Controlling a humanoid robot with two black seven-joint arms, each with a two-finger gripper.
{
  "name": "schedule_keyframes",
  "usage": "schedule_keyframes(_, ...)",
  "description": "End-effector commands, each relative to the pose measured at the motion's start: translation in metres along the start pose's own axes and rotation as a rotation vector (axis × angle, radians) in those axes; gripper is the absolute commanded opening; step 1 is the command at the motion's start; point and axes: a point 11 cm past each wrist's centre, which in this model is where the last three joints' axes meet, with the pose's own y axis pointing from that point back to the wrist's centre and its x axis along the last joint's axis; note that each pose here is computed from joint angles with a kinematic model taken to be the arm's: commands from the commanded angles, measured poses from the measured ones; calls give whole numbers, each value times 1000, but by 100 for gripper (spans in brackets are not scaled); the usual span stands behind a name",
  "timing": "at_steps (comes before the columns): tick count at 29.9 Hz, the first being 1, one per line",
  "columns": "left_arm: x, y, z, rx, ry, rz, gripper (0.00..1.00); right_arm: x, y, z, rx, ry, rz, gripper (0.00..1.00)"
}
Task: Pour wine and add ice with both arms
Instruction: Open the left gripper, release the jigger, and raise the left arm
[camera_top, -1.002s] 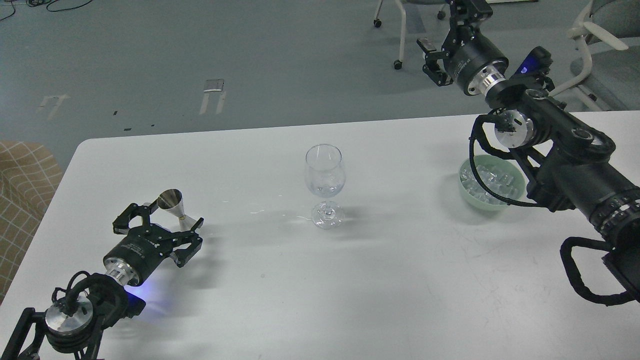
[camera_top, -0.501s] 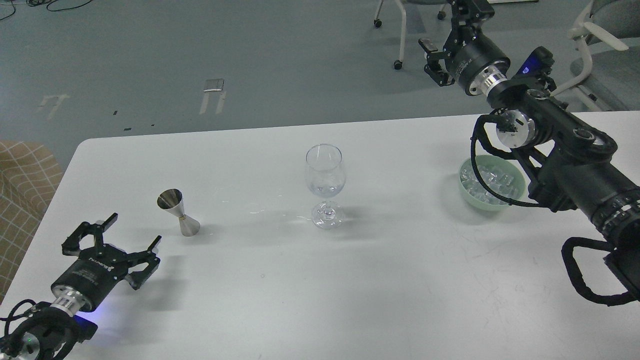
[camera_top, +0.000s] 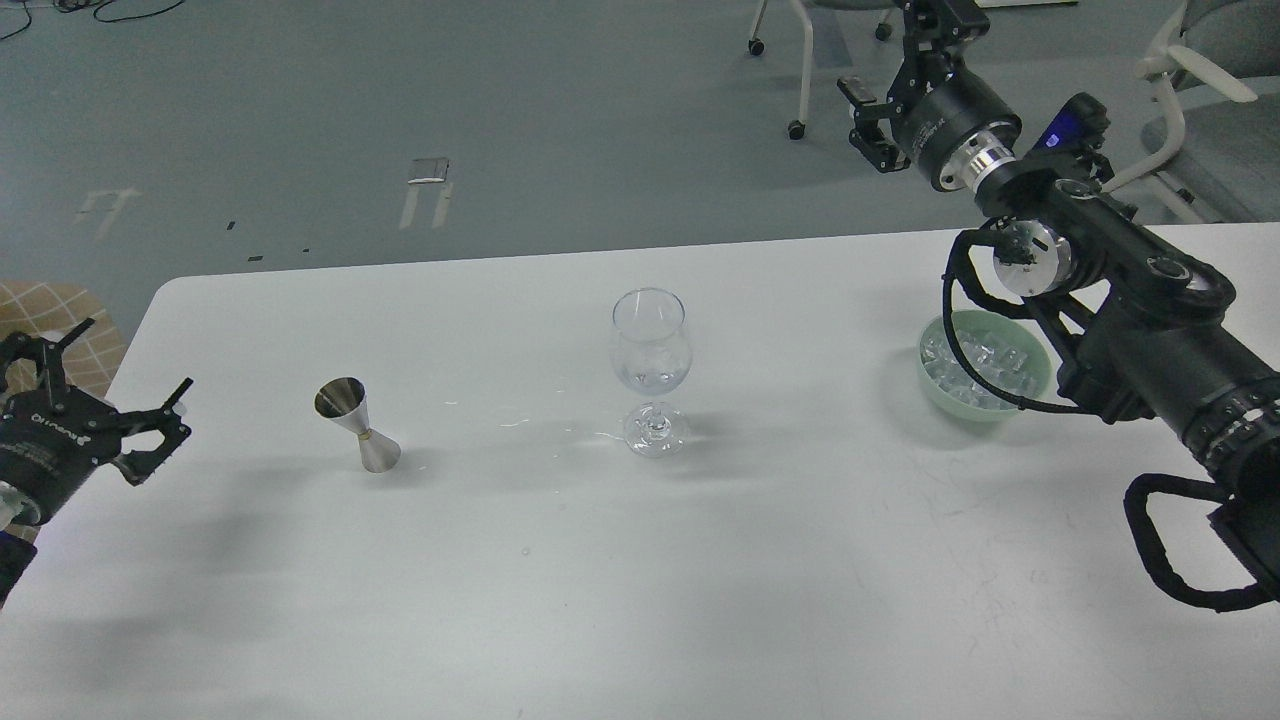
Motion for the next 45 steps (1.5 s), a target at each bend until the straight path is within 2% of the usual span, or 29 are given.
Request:
schedule_keyframes(1, 0, -24, 21, -50, -32, 34, 98, 0, 0, 0, 0, 0, 0, 100)
schedule_keyframes(3, -6, -40, 25, -80, -72, 40, 98, 0, 0, 0, 0, 0, 0, 100)
schedule_keyframes(10, -26, -58, 24, -181, -162, -5, 98, 0, 0, 1, -2, 2, -3, 100)
schedule_keyframes(12, -41, -67, 28, -248, -231, -39, 98, 0, 0, 1, -2, 3, -3, 100)
schedule_keyframes(16, -55, -73, 29, -326, -355, -79, 98, 0, 0, 1, -2, 3, -2, 100)
schedule_keyframes(21, -65, -75, 35, -404, -332, -108, 98, -1, 0, 2, -3, 2, -2, 100)
schedule_keyframes(28, -59, -80, 25, -398, -300, -39, 98, -1, 2, 5, -10, 1, -3, 100)
schedule_keyframes(36, -75, -88, -3, -268, -347, -148, 98, -1, 8, 6, -45, 85, -49, 100)
schedule_keyframes(45, -87, -96, -8, -236, -379, -179, 98, 38, 51, -33, -112, 494, -147, 100)
